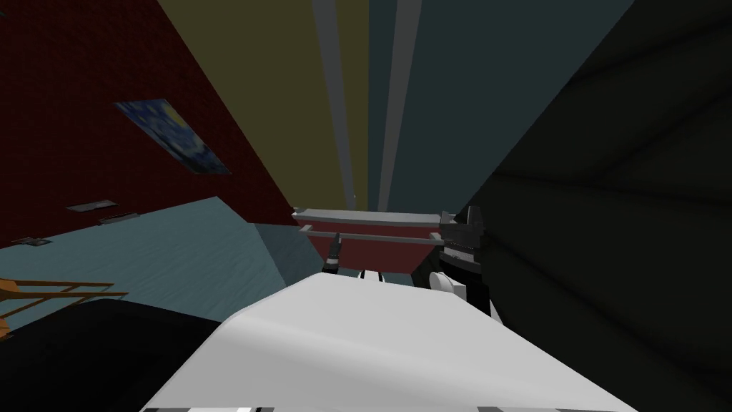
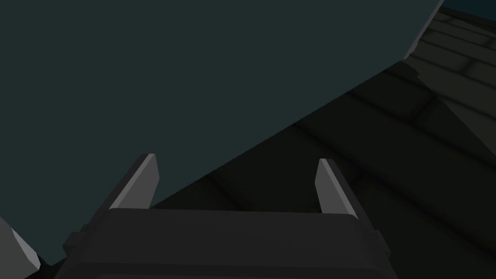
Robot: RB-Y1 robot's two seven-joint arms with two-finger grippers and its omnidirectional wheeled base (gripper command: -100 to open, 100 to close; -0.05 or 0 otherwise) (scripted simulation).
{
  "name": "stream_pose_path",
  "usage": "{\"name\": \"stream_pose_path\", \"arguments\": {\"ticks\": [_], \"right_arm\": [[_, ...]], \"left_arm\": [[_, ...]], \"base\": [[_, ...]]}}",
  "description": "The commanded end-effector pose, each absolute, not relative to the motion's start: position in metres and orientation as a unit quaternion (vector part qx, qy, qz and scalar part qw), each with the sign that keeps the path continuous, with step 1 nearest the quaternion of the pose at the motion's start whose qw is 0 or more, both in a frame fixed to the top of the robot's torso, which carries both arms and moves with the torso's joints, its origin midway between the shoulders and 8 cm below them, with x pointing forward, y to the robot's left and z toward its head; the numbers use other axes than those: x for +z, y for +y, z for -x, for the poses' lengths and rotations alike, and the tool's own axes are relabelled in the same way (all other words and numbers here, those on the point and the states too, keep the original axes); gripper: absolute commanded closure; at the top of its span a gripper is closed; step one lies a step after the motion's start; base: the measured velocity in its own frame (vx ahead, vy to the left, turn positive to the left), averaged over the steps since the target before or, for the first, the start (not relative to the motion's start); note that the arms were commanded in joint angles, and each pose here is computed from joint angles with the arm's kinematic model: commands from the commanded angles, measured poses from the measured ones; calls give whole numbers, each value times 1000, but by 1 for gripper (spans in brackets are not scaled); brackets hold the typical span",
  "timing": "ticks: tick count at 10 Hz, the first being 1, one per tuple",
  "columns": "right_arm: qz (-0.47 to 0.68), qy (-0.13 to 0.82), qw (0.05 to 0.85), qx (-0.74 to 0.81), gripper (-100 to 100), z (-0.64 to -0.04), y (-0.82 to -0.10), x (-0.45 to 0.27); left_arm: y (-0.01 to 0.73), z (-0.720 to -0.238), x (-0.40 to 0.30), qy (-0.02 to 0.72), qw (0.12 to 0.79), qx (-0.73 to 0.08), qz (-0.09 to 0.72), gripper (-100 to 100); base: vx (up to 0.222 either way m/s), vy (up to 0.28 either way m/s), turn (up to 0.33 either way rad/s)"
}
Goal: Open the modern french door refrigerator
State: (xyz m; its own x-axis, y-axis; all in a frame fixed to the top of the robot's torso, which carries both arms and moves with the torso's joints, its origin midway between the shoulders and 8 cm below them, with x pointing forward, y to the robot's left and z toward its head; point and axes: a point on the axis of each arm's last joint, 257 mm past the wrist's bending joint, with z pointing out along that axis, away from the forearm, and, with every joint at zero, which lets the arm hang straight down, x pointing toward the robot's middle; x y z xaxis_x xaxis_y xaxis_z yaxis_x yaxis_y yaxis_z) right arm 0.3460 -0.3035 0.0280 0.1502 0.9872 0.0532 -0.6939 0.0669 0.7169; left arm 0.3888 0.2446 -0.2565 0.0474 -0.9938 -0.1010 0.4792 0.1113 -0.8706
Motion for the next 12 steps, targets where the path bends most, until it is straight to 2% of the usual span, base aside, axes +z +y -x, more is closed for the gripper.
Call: {"name": "stream_pose_path", "arguments": {"ticks": [1,3,4,11,12], "right_arm": [[-311,235,691,608,0,-346,-303,28],[-311,235,691,608,0,-346,-303,28],[-311,235,691,608,0,-346,-303,28],[-311,235,691,608,0,-346,-303,28],[-311,235,691,608,0,-346,-303,28]], "left_arm": [[235,-369,-261,390,623,-589,335,100],[238,-371,-257,385,629,-588,332,100],[241,-382,-253,383,633,-583,336,100],[248,-429,-242,379,647,-559,355,100],[251,-424,-246,381,645,-557,357,100]], "base": [[79,-28,158],[41,-24,67],[-122,14,-98],[-199,25,-121],[-92,29,-38]]}}
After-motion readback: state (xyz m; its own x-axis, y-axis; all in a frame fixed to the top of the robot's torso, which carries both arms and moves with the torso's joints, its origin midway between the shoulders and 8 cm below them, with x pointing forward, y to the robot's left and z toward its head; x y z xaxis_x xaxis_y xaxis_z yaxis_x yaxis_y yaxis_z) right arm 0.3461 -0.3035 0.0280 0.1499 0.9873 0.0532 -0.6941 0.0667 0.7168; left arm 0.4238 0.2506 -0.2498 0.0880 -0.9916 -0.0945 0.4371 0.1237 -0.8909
